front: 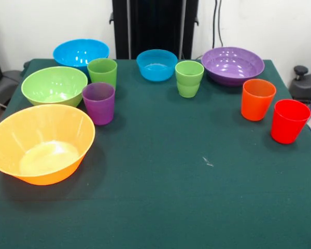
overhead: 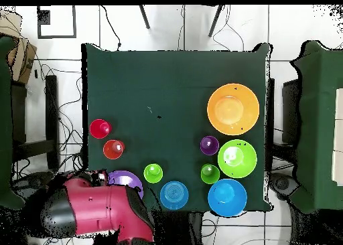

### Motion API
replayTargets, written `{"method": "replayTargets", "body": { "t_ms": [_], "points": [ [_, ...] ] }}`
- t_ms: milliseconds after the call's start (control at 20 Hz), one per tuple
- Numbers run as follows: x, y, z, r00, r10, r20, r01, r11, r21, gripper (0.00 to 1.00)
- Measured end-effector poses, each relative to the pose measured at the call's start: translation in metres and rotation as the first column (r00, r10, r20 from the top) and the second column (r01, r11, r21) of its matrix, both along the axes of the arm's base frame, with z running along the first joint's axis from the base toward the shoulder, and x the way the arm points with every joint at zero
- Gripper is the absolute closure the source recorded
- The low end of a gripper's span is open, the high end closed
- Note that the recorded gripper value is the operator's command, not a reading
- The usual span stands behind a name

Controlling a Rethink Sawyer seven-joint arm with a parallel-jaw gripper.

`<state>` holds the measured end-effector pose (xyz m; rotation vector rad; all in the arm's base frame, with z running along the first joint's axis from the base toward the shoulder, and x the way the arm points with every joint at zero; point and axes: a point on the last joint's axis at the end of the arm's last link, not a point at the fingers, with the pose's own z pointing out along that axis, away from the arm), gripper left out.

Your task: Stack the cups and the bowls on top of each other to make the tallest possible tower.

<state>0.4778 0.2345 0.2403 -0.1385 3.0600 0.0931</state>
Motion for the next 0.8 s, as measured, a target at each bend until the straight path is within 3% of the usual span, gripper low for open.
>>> {"method": "replayTargets", "body": {
  "t_ms": [200, 550, 800],
  "points": [
    [0.004, 0.011, -0.001, 1.0000, -0.009, 0.000, 0.009, 0.9999, 0.009, 0.00],
    [0.009, 0.013, -0.003, 0.9997, -0.025, -0.001, 0.025, 0.9996, 0.011, 0.00],
    [0.012, 0.003, -0.025, 0.9986, -0.046, -0.028, 0.046, 0.9989, 0.004, 0.00]
  ]
}}
